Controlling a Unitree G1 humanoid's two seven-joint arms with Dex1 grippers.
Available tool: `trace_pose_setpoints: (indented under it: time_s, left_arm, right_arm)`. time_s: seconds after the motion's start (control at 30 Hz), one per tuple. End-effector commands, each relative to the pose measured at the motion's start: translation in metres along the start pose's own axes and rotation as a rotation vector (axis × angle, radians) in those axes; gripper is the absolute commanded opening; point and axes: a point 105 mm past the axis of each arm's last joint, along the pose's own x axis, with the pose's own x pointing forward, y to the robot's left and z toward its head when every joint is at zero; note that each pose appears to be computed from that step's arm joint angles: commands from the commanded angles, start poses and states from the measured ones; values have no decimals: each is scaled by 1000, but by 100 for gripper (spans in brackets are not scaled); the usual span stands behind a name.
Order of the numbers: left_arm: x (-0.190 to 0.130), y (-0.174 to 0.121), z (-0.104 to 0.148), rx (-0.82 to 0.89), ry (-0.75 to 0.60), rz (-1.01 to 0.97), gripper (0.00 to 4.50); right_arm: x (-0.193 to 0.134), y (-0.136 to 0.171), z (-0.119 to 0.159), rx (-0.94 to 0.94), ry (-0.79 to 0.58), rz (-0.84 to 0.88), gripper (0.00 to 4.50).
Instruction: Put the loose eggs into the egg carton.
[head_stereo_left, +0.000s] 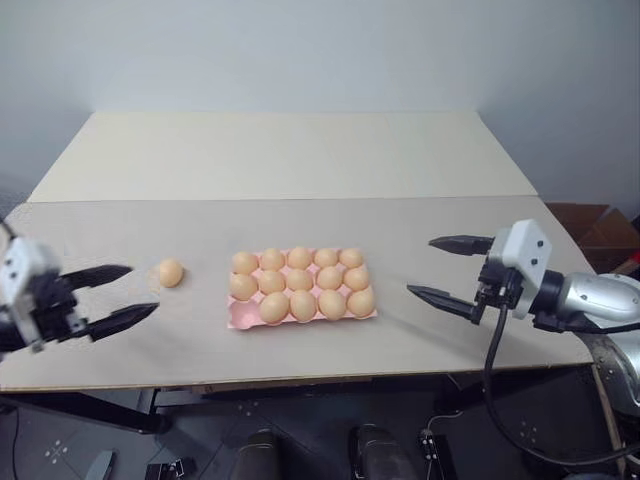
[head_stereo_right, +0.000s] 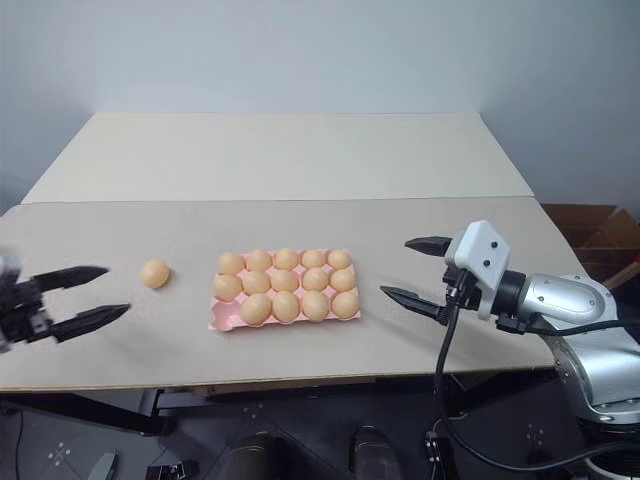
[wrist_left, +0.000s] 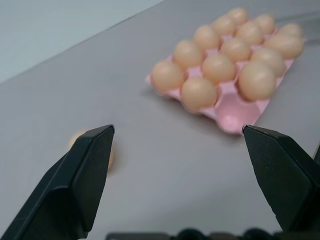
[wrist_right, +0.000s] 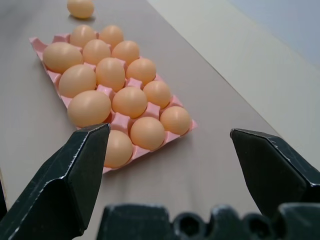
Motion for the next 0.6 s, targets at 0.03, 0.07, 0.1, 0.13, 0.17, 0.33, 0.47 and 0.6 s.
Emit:
trace_pose_setpoints:
  time_s: [0.03, 0.07, 0.1, 0.13, 0.17, 0.33, 0.47, 0.6]
  left_arm:
    - [-13, -6, -1, 4, -18, 63, 446]
    - [-14, -8, -3, -2, -17, 74, 446]
    - [-14, -11, -5, -16, -25, 83, 446]
    - [-14, -14, -6, -25, -30, 89, 446]
    - [-13, -16, -7, -32, -34, 94, 446]
    - [-11, -20, -8, -48, -41, 116, 446]
    - [2, 0, -9, -111, -18, 251, 446]
    - [30, 21, -3, -188, -38, 375, 446]
  right_arm:
    - [-4, -5, 6, -47, -13, -3, 450]
    - [-4, -5, 6, -46, -13, -2, 450]
    - [-4, -6, 6, -46, -13, -1, 450]
    - [-3, -6, 6, -46, -13, 0, 450]
    - [-3, -6, 7, -46, -14, 1, 450]
    - [-3, -7, 11, -48, -19, 7, 450]
    - [-3, -7, 13, -55, -20, 3, 450]
    - [-3, -7, 16, -58, -28, 1, 450]
